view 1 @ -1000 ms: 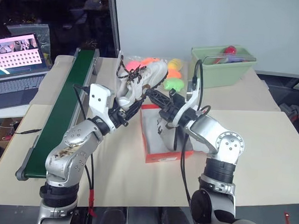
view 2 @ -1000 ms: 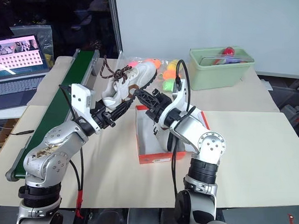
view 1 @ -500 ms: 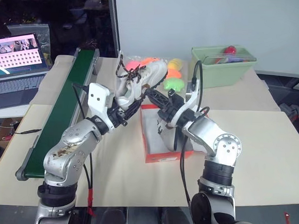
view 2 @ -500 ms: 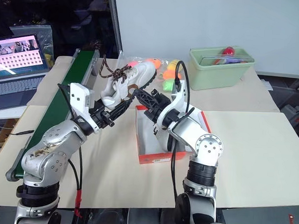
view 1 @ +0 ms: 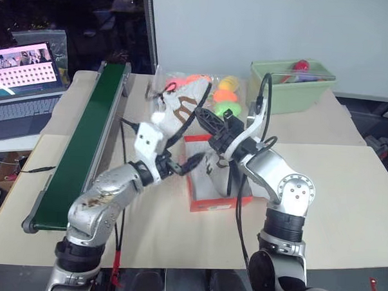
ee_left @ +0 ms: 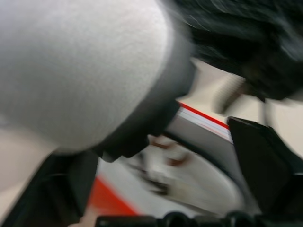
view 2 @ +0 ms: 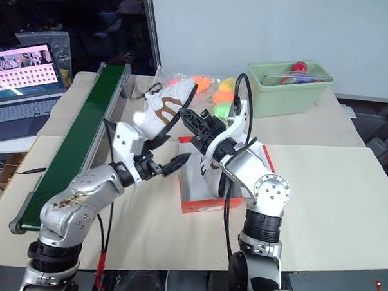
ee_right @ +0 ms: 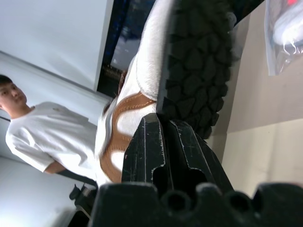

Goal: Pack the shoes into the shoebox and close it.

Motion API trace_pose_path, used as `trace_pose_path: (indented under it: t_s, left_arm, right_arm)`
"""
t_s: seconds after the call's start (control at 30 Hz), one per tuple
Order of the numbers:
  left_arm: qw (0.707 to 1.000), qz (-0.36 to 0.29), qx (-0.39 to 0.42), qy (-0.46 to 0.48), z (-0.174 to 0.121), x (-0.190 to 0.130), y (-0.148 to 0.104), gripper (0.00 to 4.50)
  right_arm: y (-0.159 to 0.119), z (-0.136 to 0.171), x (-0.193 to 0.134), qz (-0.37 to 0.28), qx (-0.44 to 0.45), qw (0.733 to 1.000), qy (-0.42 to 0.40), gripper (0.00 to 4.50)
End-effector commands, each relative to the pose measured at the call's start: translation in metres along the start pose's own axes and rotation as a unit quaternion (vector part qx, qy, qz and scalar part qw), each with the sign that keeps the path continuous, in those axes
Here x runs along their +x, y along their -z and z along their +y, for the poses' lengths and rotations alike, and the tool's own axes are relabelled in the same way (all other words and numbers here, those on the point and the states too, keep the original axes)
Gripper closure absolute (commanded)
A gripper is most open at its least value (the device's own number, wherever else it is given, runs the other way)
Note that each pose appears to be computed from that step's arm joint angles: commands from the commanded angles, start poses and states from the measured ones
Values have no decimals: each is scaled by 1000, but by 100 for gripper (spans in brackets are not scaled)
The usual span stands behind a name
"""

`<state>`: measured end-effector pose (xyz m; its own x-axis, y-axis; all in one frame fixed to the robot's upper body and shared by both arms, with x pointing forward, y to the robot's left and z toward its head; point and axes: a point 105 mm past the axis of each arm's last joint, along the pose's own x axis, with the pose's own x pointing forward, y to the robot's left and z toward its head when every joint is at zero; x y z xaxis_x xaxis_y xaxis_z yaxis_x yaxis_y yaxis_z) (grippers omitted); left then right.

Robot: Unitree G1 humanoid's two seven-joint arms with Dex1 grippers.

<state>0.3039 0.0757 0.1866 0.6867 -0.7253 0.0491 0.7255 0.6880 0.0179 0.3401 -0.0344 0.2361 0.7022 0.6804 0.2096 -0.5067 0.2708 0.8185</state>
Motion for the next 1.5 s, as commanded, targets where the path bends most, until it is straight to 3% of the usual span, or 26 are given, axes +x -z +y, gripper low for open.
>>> trace_pose_path:
  t_s: [0.03, 0.27, 0.47, 0.63, 0.8, 1.03, 1.23, 1.5]
  left_arm:
    - [1000, -18, 8, 21, -8, 1, -11, 11]
    - [1000, -8, 23, 12, -3, -4, -8, 11]
    - [999, 9, 38, -2, 11, -17, -3, 11]
    - [999, 21, 43, 12, 11, -28, 1, 11]
    - [997, 38, 52, 39, 7, -37, 9, 11]
    - [996, 44, 58, 51, 5, -41, 9, 11]
    - [996, 46, 56, 47, 3, -43, 10, 11]
    - [996, 49, 56, 44, 2, -46, 11, 11]
  right_arm:
    - [-6, 20, 1, -16, -9, 999, -39, 450]
    - [-19, 11, -5, -21, -46, 999, -17, 450]
    - [-50, -4, -28, 18, -166, 986, 25, 450]
    - [-57, -16, -48, 138, -280, 949, 54, 450]
    - [-32, -18, -62, 274, -262, 925, 17, 450]
    - [-6, -38, -73, 383, -252, 889, 7, 450]
    - [-11, -51, -63, 393, -249, 885, 8, 450]
    - [-36, -51, -46, 366, -219, 905, 13, 450]
